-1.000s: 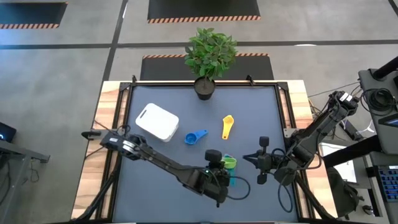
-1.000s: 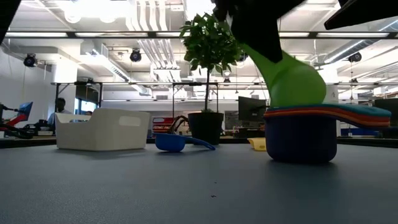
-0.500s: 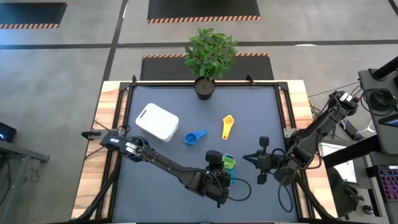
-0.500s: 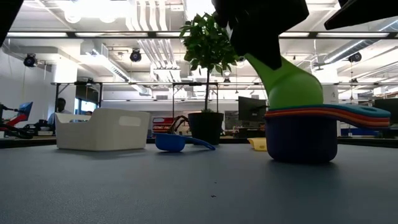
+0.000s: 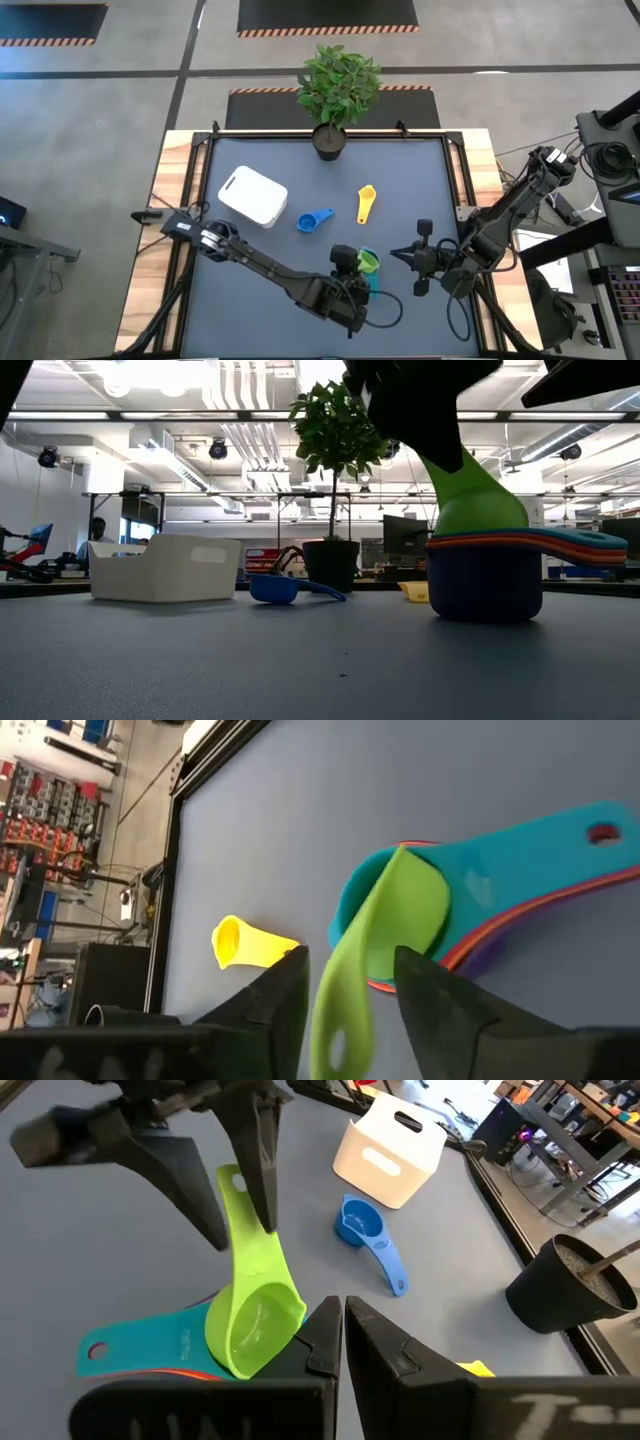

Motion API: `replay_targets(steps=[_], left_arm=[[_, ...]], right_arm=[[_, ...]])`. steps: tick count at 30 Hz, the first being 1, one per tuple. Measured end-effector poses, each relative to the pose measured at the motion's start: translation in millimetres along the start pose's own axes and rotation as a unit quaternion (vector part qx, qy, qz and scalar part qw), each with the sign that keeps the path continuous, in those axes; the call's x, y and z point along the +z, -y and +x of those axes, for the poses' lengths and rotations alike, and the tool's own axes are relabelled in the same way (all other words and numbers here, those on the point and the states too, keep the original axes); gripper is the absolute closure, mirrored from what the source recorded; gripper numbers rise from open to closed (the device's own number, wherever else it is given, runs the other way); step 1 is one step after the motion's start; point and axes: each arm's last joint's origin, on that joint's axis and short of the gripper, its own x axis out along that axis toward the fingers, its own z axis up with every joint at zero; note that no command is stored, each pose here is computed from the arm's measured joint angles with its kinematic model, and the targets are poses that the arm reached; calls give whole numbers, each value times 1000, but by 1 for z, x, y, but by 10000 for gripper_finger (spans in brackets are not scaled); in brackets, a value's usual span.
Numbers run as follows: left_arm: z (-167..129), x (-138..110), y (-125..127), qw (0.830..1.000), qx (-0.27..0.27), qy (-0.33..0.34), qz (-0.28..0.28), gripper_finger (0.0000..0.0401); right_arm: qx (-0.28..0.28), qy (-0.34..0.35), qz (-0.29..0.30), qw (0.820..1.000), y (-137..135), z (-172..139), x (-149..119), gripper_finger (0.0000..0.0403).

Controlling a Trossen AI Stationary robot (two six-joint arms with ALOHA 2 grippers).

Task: Nest measuring cups in basket
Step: Stack the light green measuring cup on the light blue measuring cup

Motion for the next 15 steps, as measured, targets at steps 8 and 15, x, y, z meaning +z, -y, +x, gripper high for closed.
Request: replay_targets(steps=[8,15], left_arm=[[-35,3,-5,1000,-11,19,11,237],[-74,1,-18,999,-18,30,21,236]], right_arm=[[0,1,12,1000,0,0,0,394],[-4,42,47,998,-5,4,10,394]])
